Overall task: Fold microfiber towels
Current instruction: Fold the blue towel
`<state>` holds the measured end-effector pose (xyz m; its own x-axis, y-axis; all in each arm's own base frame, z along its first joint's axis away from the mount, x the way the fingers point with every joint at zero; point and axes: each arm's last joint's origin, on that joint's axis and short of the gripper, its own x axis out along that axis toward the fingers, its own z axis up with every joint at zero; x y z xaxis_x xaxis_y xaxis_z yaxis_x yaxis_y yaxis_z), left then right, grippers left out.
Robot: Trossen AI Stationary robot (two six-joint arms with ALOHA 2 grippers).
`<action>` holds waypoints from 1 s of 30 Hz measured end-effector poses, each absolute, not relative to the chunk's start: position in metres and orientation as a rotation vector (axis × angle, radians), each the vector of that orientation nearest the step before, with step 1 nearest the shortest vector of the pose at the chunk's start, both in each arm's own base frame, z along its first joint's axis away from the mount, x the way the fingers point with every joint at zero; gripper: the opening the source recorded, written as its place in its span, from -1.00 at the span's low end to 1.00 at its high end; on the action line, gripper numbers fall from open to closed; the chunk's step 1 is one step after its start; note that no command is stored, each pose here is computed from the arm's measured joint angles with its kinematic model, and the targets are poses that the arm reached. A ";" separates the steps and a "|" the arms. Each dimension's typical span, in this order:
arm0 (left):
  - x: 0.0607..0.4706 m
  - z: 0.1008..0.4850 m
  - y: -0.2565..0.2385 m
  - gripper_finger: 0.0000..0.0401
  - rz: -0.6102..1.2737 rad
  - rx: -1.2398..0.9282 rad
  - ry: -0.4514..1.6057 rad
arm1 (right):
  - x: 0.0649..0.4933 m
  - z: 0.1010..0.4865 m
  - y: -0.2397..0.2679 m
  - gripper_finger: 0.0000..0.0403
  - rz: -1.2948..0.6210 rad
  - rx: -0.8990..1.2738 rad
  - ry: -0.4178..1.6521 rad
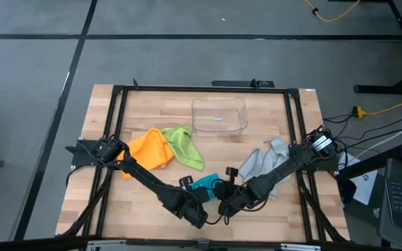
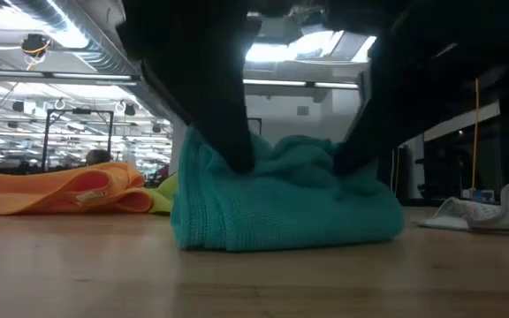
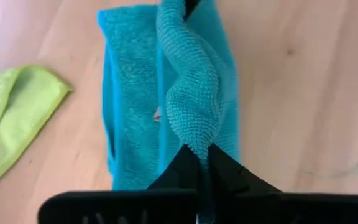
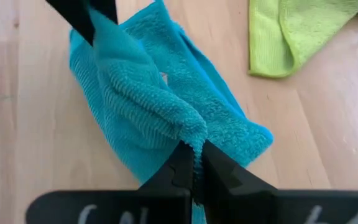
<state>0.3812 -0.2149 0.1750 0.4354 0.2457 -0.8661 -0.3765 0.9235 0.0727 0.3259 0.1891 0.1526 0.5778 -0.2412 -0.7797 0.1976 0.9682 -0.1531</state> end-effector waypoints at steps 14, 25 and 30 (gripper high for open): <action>0.372 0.144 -0.192 -0.98 0.503 -0.145 1.115 | 0.341 0.123 0.170 -0.85 -0.310 -0.074 0.987; 0.370 0.138 -0.187 -0.61 0.534 -0.153 1.110 | 0.340 0.122 0.169 -0.42 -0.317 -0.084 0.998; 0.370 0.140 -0.187 -0.50 0.539 -0.151 1.110 | 0.339 0.122 0.169 -0.17 -0.325 -0.093 1.001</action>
<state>0.3703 -0.1873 0.1396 0.3316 0.3366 -0.8813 -0.4837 0.8627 0.1475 0.3394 0.1688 0.1220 0.4955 -0.3105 -0.8112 0.2257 0.9479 -0.2249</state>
